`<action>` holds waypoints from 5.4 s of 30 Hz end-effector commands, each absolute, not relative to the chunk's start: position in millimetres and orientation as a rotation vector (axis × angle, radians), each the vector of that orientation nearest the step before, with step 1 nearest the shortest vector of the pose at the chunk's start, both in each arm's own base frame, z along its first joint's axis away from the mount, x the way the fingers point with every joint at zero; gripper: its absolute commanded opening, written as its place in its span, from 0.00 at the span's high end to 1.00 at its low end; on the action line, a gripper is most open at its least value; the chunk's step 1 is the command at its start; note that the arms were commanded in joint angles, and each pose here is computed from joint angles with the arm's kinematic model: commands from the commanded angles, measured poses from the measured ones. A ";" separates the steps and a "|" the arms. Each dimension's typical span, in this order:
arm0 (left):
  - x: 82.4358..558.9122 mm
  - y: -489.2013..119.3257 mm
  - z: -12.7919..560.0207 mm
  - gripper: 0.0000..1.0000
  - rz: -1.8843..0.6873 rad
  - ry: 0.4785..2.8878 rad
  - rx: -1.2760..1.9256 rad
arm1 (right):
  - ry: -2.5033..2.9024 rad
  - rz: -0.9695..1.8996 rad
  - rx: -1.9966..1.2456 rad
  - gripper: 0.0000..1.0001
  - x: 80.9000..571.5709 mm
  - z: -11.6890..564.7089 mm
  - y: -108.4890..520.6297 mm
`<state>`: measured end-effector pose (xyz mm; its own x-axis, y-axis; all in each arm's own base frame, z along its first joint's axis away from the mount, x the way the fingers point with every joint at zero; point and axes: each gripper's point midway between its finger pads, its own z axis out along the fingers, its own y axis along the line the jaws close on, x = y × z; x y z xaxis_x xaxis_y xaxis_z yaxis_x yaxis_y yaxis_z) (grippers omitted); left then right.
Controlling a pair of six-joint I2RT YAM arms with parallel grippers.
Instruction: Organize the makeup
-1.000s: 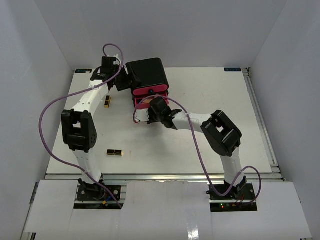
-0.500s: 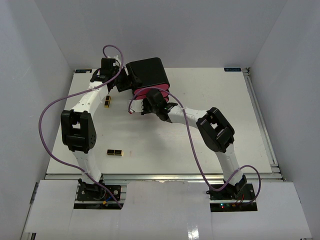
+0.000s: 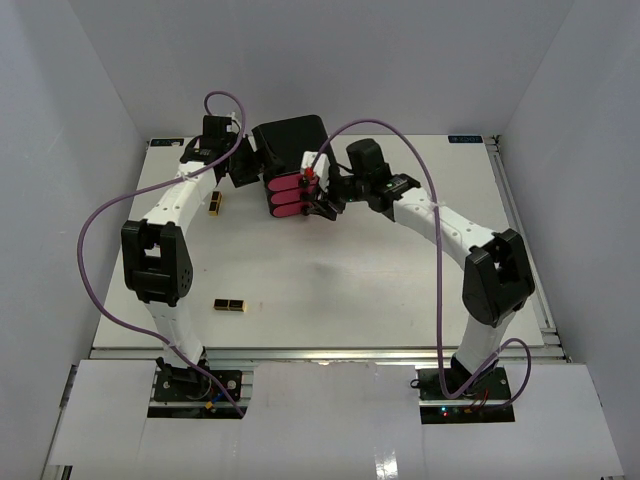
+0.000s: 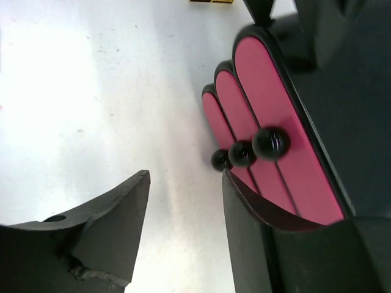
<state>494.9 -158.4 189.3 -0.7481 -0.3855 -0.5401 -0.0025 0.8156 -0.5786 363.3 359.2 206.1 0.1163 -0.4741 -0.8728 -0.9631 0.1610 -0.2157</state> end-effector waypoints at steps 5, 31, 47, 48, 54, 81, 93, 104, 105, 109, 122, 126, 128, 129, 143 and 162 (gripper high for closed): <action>504.6 -104.9 293.9 0.02 -0.619 2.095 -0.356 | 1.621 0.890 -1.346 0.36 339.1 213.4 331.5; 324.2 -174.1 209.4 0.20 -1.055 1.848 -0.498 | 1.677 1.042 -1.033 0.26 387.2 272.2 306.0; 411.1 -231.3 139.0 0.25 -0.946 1.978 -0.392 | 1.642 0.965 -0.977 0.20 422.1 291.4 303.8; 416.0 -232.7 136.1 0.26 -0.939 1.978 -0.389 | 1.642 0.970 -0.970 0.20 424.0 292.4 303.7; 440.3 -237.8 118.2 0.31 -0.914 1.947 -0.399 | 1.652 1.001 -0.942 0.20 433.0 290.2 304.1; 472.7 -258.2 83.9 0.46 -0.924 1.966 -0.435 | 1.676 1.041 -0.883 0.19 462.4 279.0 299.2; 445.7 -263.7 79.4 0.41 -0.854 1.951 -0.537 | 1.696 1.051 -0.858 0.19 464.8 273.8 297.6; 451.4 -259.6 78.7 0.38 -0.801 1.922 -0.611 | 1.700 1.059 -0.846 0.19 463.2 275.2 294.2; 453.1 -259.7 77.0 0.38 -0.793 1.921 -0.624 | 1.700 1.059 -0.845 0.19 463.2 275.8 293.9; 457.4 -264.0 74.0 0.37 -0.768 1.916 -0.645 | 1.696 1.058 -0.842 0.19 462.8 278.6 290.7; 478.4 -274.1 65.0 0.40 -0.751 1.910 -0.716 | 1.702 1.053 -0.824 0.19 463.6 279.0 279.6; 477.7 -269.3 63.0 0.44 -0.741 1.901 -0.764 | 1.709 1.059 -0.822 0.19 462.0 276.9 278.0; 476.0 -262.9 68.0 0.44 -0.731 1.877 -0.793 | 1.711 1.060 -0.822 0.19 461.7 275.8 277.5; 475.9 -259.9 72.4 0.44 -0.730 1.859 -0.807 | 1.711 1.061 -0.822 0.19 461.2 275.9 277.2; 481.9 -248.7 87.7 0.40 -0.685 1.783 -0.815 | 1.711 1.080 -0.825 0.18 456.4 274.9 277.1; 489.0 -257.5 87.7 0.69 -0.738 1.784 -0.858 | 1.714 1.088 -0.831 0.17 446.9 271.4 272.4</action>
<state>482.8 -252.6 67.3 -0.2848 -0.7897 -0.5435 -0.2442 0.6080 -0.7555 453.5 276.3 239.8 -0.4277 -0.0923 -0.8992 -0.8412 0.4047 0.3586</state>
